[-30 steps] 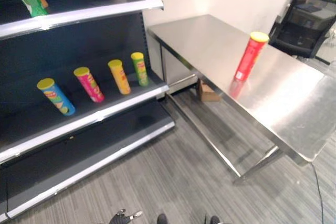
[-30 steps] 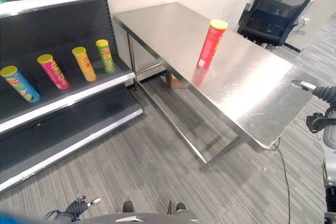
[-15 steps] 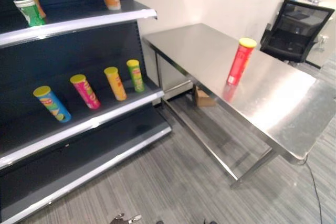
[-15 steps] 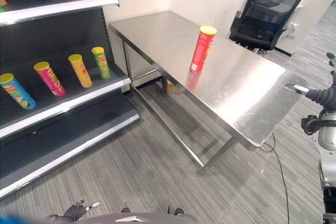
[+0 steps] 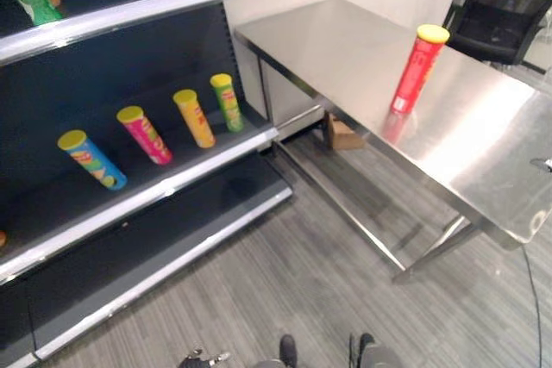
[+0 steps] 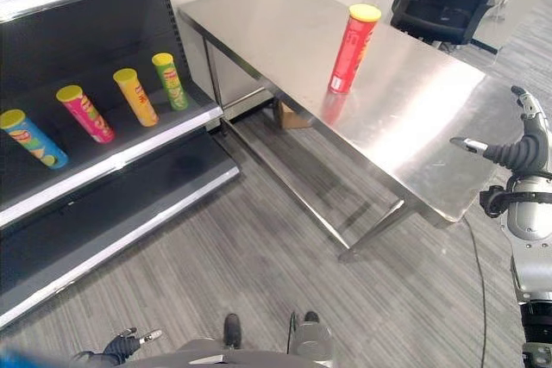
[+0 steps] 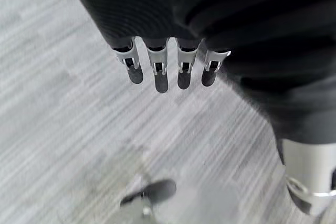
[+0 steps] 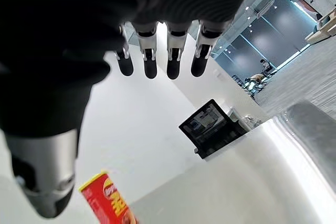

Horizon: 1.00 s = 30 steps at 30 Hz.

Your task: Put the goods on the table back onto the shelves and tidy them up.

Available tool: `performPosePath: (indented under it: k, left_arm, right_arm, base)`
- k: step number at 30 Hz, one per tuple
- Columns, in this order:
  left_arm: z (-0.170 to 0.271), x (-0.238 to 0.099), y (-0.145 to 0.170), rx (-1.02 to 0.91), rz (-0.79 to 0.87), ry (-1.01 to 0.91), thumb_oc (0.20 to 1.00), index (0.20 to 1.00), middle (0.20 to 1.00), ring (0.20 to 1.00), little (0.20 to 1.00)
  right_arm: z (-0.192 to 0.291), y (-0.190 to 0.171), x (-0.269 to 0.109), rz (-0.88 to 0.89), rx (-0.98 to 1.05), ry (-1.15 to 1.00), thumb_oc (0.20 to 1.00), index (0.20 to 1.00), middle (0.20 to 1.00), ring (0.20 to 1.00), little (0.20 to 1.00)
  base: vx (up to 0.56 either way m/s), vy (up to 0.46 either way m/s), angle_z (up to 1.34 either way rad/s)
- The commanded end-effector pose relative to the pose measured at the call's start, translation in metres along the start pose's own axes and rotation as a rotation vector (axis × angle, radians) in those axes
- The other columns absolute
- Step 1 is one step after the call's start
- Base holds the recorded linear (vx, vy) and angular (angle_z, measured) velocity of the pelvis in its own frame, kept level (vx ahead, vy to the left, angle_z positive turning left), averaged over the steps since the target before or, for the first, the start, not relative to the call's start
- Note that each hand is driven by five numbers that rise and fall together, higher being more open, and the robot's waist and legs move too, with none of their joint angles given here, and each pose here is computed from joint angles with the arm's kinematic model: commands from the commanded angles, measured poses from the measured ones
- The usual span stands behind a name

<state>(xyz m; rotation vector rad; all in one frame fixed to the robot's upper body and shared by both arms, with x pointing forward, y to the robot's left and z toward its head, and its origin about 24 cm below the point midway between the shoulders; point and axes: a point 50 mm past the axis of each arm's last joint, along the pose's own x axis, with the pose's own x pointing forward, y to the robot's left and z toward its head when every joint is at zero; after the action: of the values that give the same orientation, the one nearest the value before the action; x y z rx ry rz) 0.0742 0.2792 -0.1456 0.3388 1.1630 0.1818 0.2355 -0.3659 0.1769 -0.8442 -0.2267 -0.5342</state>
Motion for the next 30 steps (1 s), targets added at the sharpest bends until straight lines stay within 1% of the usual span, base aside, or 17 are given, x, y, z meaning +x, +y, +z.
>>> performPosePath:
  k: [1, 6, 10, 11, 13, 14, 17, 22, 27, 30]
  left_arm:
    - [0.031, 0.003, 0.012, -0.019, 0.023, -0.106, 1.000, 1.000, 1.000, 1.000, 1.000]
    - [0.053, 0.004, 0.011, -0.003, 0.010, -0.186, 1.000, 1.000, 1.000, 1.000, 1.000]
    - [0.054, 0.004, 0.006, 0.006, 0.000, -0.190, 1.000, 1.000, 1.000, 1.000, 1.000]
    - [0.061, 0.003, 0.003, -0.005, -0.012, -0.214, 1.000, 1.000, 1.000, 1.000, 1.000]
    - [0.064, 0.003, 0.000, -0.007, -0.022, -0.226, 1.000, 1.000, 1.000, 1.000, 1.000]
    - [0.069, 0.003, -0.005, -0.009, -0.042, -0.240, 1.000, 1.000, 1.000, 1.000, 1.000]
    - [0.070, 0.003, -0.008, -0.015, -0.055, -0.238, 1.000, 1.000, 1.000, 1.000, 1.000]
    - [0.060, 0.003, -0.006, -0.032, -0.056, -0.208, 1.000, 1.000, 1.000, 1.000, 1.000]
    - [0.042, 0.003, -0.001, -0.094, -0.032, -0.145, 1.000, 1.000, 1.000, 1.000, 1.000]
    - [0.033, 0.003, 0.000, -0.088, -0.027, -0.115, 1.000, 1.000, 1.000, 1.000, 1.000]
  right_arm:
    - [0.030, -0.052, 0.020, -0.204, -0.035, -0.134, 1.000, 1.000, 1.000, 1.000, 1.000]
    - [0.030, -0.074, 0.013, -0.276, -0.063, -0.143, 1.000, 1.000, 1.000, 1.000, 1.000]
    - [0.037, -0.085, 0.010, -0.295, -0.069, -0.180, 1.000, 1.000, 1.000, 1.000, 1.000]
    - [0.046, -0.093, 0.010, -0.309, -0.049, -0.220, 1.000, 1.000, 1.000, 1.000, 1.000]
    - [0.048, -0.096, 0.010, -0.314, -0.035, -0.231, 1.000, 1.000, 1.000, 1.000, 1.000]
    - [0.053, -0.098, 0.010, -0.316, 0.011, -0.259, 1.000, 1.000, 1.000, 1.000, 1.000]
    - [0.061, -0.100, 0.009, -0.318, 0.059, -0.301, 1.000, 1.000, 1.000, 1.000, 1.000]
    - [0.078, -0.103, 0.011, -0.299, 0.145, -0.384, 1.000, 1.000, 1.000, 1.000, 1.000]
    - [0.083, -0.103, 0.015, -0.267, 0.099, -0.391, 1.000, 1.000, 1.000, 1.000, 1.000]
    - [0.087, -0.102, 0.015, -0.268, 0.099, -0.409, 1.000, 1.000, 1.000, 1.000, 1.000]
  base:
    - [0.37, -0.063, 0.39]
    - [0.30, -0.093, 0.69]
    - [0.32, -0.195, 0.62]
    - [0.30, -0.190, 0.17]
    - [0.28, -0.186, 0.27]
    - [0.19, -0.131, 0.33]
    - [0.22, -0.153, 0.21]
    - [0.22, -0.174, 0.15]
    - [0.16, -0.066, 0.10]
    - [0.18, 0.042, 0.13]
